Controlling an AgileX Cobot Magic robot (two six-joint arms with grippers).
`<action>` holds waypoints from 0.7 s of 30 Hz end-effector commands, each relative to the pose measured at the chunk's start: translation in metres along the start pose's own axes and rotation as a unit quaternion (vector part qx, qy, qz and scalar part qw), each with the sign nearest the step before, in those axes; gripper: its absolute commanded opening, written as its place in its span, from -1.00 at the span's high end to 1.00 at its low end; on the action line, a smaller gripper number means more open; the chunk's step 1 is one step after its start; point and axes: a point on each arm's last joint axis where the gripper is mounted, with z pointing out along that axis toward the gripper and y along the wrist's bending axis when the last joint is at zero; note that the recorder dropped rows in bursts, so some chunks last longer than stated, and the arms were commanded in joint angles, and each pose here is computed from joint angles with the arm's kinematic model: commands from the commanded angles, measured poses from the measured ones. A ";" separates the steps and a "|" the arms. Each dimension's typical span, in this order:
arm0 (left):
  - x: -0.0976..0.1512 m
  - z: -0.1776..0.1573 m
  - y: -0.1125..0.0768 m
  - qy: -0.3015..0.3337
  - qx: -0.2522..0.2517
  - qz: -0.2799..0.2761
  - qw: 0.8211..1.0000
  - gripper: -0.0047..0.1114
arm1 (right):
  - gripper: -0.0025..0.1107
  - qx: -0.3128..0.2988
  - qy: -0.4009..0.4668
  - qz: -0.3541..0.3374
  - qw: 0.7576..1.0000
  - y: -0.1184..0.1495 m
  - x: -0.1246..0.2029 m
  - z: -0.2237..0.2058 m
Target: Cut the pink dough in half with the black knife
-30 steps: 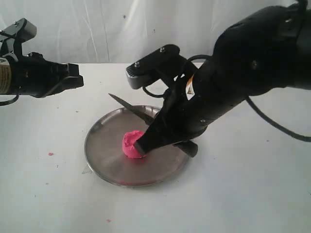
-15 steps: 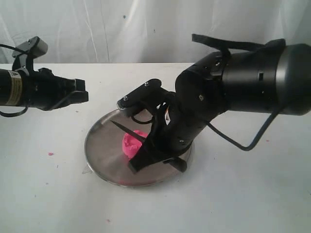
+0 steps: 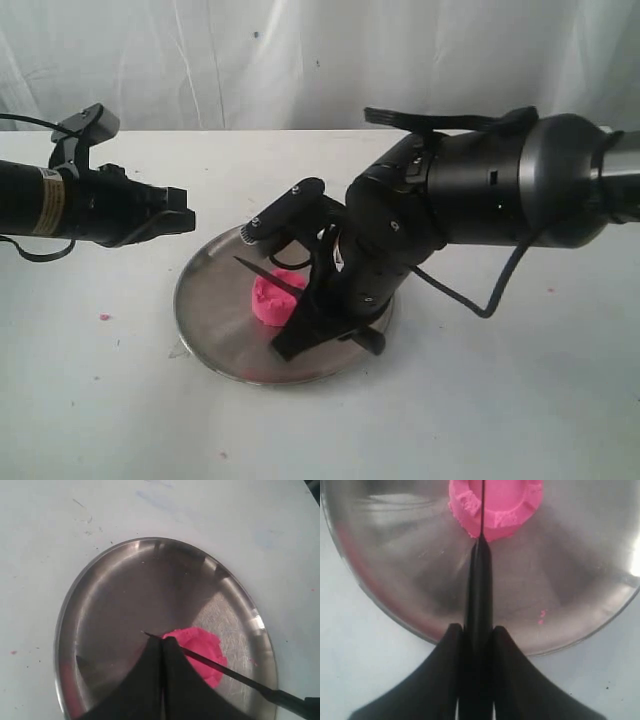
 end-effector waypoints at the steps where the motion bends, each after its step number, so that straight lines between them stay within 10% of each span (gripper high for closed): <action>1: -0.001 -0.002 -0.001 -0.004 0.002 0.001 1.000 0.92 | 0.96 0.006 -0.011 0.000 1.000 -0.004 -0.002 0.002; 21: -0.002 -0.002 0.001 -0.007 -0.009 0.013 1.000 0.92 | 0.96 0.014 0.000 0.015 1.000 -0.015 0.000 0.016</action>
